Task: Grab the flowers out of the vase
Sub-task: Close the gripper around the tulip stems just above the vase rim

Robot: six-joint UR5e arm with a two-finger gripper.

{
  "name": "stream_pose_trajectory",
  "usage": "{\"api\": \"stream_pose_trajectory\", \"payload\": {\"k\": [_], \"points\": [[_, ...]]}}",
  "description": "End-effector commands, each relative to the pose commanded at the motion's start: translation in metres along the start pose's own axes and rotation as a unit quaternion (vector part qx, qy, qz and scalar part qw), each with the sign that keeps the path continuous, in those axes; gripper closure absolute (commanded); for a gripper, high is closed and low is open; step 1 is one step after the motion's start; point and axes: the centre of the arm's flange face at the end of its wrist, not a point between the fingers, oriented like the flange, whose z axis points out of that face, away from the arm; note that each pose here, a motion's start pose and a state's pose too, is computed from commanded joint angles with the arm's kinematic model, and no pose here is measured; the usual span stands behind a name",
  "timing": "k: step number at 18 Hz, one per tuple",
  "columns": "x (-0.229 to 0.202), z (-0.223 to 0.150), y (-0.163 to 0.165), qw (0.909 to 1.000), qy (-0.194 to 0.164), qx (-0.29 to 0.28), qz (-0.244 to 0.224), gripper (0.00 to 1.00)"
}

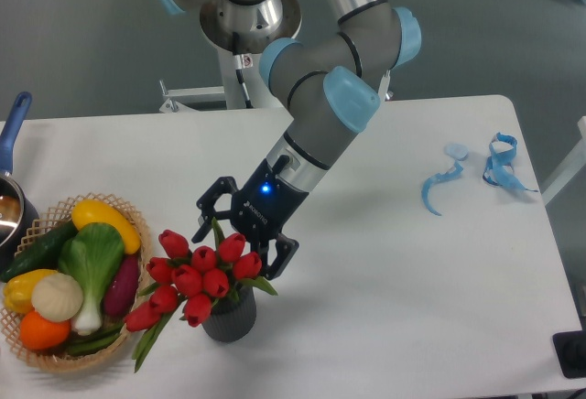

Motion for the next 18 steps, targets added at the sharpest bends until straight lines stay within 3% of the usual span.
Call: {"api": "stream_pose_trajectory", "payload": {"k": [15, 18], "points": [[-0.003, 0.023, -0.009, 0.9998, 0.009, -0.003, 0.016, 0.00], [-0.003, 0.023, -0.009, 0.9998, 0.009, -0.003, 0.016, 0.22]]}}
